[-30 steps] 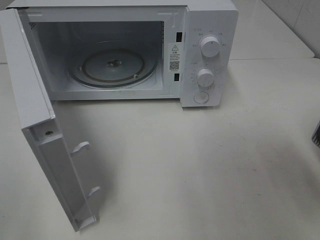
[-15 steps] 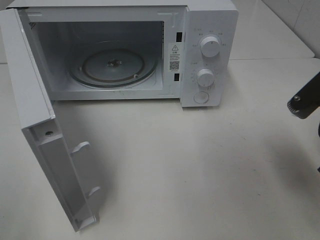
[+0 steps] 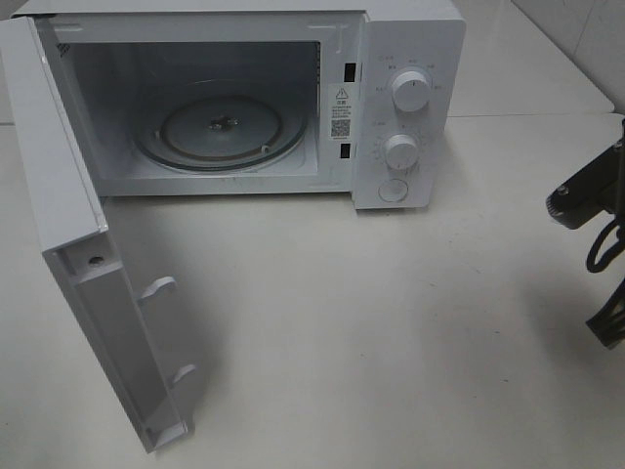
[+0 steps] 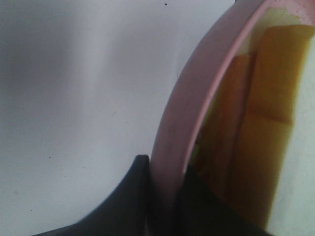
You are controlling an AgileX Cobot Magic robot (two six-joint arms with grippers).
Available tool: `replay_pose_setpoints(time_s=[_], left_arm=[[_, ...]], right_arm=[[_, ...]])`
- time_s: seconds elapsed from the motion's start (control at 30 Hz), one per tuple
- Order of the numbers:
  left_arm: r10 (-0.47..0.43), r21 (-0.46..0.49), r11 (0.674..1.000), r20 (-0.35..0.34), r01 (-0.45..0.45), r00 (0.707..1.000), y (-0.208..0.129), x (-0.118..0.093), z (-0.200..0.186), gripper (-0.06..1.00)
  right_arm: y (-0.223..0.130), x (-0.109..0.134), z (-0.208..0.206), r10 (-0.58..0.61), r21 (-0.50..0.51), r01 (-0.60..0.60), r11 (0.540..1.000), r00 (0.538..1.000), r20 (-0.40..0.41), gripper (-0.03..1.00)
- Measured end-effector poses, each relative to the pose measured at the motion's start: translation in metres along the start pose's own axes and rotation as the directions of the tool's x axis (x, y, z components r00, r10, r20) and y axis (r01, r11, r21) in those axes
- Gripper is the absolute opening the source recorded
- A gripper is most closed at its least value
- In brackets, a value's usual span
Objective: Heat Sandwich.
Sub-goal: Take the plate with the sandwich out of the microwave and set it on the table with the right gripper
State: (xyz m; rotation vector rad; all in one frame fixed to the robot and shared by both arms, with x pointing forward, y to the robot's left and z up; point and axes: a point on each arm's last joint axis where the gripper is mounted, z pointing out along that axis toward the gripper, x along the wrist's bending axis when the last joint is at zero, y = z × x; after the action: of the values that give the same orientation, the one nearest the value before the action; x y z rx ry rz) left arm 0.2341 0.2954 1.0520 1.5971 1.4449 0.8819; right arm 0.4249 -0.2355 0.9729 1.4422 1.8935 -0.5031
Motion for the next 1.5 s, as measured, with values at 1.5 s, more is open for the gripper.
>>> replay_pose_setpoints(time_s=[1.5], left_arm=[[0.0, 0.0, 1.0, 0.0, 0.0, 1.0, 0.0, 0.0, 0.0, 0.97]], right_arm=[[0.023, 0.074, 0.048, -0.032, 0.034, 0.035, 0.999, 0.997, -0.063, 0.12]])
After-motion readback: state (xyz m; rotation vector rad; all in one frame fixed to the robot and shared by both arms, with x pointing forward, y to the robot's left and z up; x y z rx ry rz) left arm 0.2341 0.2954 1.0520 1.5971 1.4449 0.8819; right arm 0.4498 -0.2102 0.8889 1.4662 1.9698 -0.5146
